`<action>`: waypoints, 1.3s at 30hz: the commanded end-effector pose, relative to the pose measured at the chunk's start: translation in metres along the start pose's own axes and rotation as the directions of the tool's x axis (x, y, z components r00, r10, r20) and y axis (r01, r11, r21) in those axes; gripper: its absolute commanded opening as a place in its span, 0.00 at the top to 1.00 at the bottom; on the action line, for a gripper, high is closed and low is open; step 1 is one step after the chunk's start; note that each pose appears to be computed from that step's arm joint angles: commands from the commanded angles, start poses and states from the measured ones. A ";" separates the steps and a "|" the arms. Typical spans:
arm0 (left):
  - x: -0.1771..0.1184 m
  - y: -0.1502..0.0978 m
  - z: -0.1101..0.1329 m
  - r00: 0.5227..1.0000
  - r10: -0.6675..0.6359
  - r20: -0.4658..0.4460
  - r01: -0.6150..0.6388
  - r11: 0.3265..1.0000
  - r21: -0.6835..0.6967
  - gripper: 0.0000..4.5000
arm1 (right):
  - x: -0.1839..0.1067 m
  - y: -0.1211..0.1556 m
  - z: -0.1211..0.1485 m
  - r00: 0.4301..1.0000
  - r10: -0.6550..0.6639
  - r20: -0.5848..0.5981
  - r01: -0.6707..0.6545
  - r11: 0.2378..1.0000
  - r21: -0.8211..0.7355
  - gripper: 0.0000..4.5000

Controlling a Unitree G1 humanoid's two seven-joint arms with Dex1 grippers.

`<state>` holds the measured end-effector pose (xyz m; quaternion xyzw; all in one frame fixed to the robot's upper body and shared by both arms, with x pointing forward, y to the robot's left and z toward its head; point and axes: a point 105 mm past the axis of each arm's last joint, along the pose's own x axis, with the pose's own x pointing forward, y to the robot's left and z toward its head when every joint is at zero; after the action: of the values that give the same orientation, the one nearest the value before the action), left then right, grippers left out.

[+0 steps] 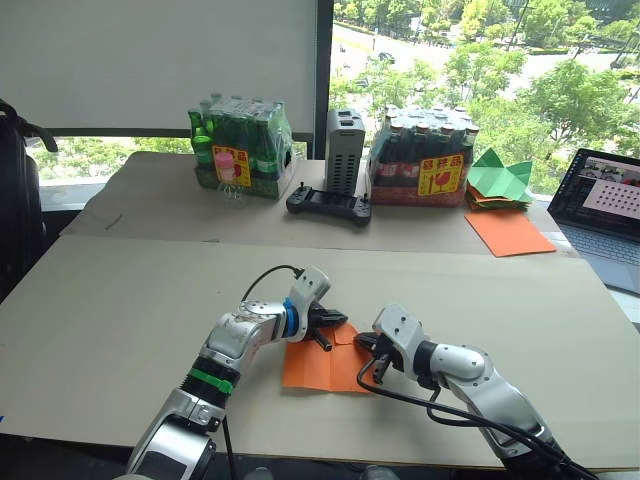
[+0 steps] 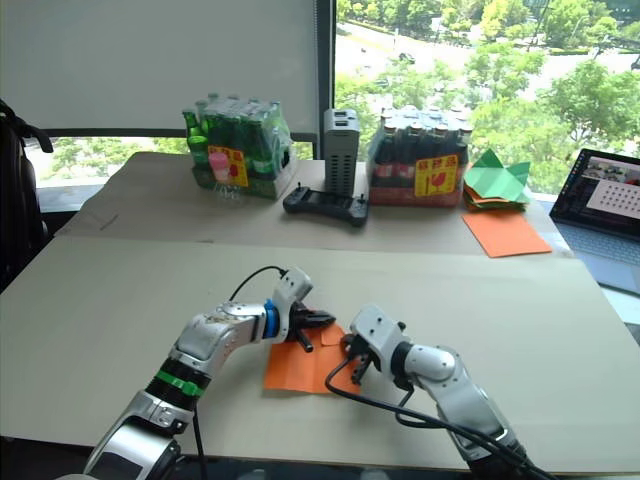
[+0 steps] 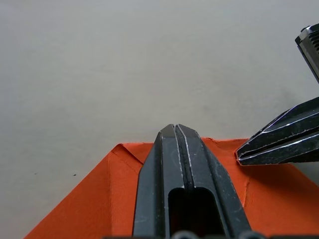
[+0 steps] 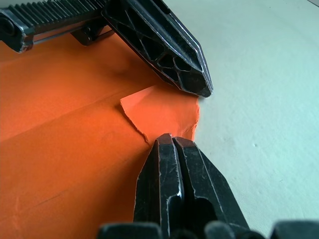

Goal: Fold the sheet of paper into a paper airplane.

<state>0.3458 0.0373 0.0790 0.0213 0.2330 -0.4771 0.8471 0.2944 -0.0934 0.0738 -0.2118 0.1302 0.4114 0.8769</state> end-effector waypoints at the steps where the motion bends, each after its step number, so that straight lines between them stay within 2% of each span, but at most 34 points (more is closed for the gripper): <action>1: -0.009 0.019 -0.024 0.994 0.084 -0.077 -0.086 0.996 -0.024 1.00 | 0.004 -0.003 -0.018 0.997 -0.024 -0.071 0.030 0.997 0.075 0.98; 9: -0.017 0.027 -0.032 0.989 0.117 -0.090 -0.120 0.992 -0.032 1.00 | 0.014 -0.010 -0.008 0.996 -0.079 -0.046 0.084 0.990 0.118 0.98; 23: -0.019 0.031 -0.034 0.987 0.134 -0.089 -0.138 0.990 -0.038 1.00 | 0.022 0.000 -0.016 0.994 -0.048 -0.098 0.059 0.992 0.111 0.98; 39: -0.027 0.043 -0.044 0.979 0.172 -0.110 -0.177 0.983 -0.044 1.00 | -0.003 0.011 -0.039 0.983 -0.002 -0.182 0.018 0.996 0.089 0.98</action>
<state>0.3516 0.0627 0.0749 0.0243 0.2275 -0.4505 0.8630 0.2930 -0.0947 0.0680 -0.2145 0.1533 0.3851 0.8844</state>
